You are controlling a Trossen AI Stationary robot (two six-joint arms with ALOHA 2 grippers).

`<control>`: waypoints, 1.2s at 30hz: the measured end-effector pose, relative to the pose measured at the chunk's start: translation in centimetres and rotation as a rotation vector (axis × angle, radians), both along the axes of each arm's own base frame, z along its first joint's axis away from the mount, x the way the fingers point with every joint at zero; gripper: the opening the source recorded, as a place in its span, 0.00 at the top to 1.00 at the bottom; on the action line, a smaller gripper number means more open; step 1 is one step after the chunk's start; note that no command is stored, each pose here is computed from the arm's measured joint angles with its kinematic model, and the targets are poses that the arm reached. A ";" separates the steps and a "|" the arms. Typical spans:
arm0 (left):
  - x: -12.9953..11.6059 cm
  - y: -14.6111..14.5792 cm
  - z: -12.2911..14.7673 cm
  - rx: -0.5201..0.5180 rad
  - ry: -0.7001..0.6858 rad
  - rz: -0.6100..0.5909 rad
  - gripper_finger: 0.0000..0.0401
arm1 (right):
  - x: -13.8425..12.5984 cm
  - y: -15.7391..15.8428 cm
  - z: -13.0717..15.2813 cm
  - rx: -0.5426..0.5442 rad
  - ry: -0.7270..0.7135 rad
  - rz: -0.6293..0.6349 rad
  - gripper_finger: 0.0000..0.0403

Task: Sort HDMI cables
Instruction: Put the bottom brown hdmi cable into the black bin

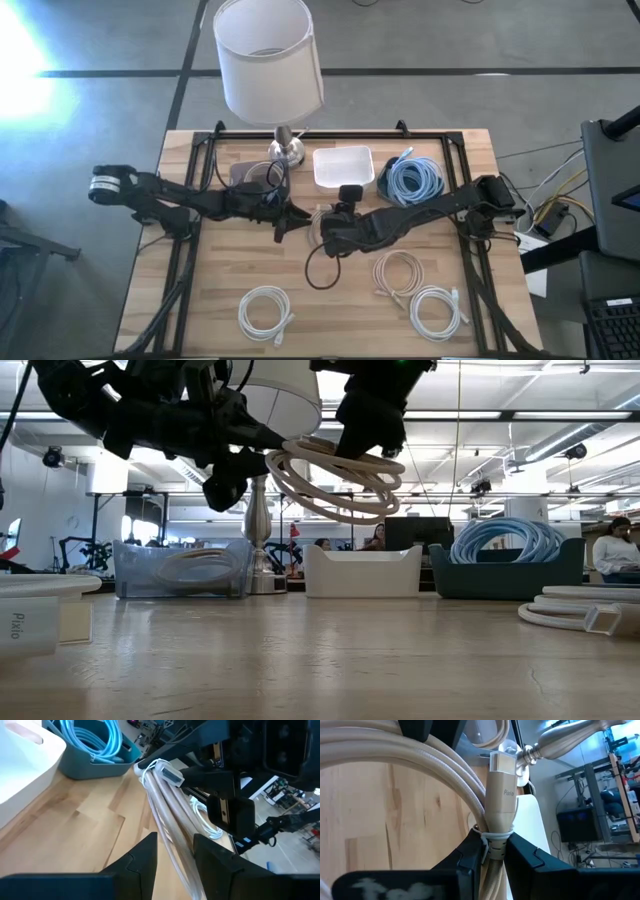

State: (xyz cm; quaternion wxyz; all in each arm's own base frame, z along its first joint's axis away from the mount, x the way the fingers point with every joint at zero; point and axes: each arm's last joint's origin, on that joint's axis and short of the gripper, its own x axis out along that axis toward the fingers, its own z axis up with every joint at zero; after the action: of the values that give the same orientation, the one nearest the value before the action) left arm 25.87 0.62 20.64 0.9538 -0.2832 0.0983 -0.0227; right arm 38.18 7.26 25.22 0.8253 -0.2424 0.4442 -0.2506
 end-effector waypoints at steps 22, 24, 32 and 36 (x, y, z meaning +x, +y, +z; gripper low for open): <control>0.4 -0.1 0.8 0.096 -0.040 -0.078 0.44 | 0.3 0.0 0.1 -0.020 -0.003 0.028 0.85; 0.5 0.0 1.0 0.100 -0.045 -0.056 0.44 | 0.6 0.1 0.3 -0.026 -0.022 0.046 0.85; 0.5 0.2 1.0 0.158 -0.034 0.000 0.50 | 0.9 0.2 0.5 -0.026 -0.055 0.061 0.85; 0.4 0.3 0.5 0.204 0.022 0.028 0.60 | 0.9 0.2 0.4 -0.008 -0.065 0.042 0.85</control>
State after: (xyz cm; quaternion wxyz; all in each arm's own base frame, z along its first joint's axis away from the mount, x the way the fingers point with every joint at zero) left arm 26.30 0.93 21.12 0.9768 -0.1859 0.1066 0.0041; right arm 39.07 7.44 25.61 0.8432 -0.2468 0.4112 -0.2430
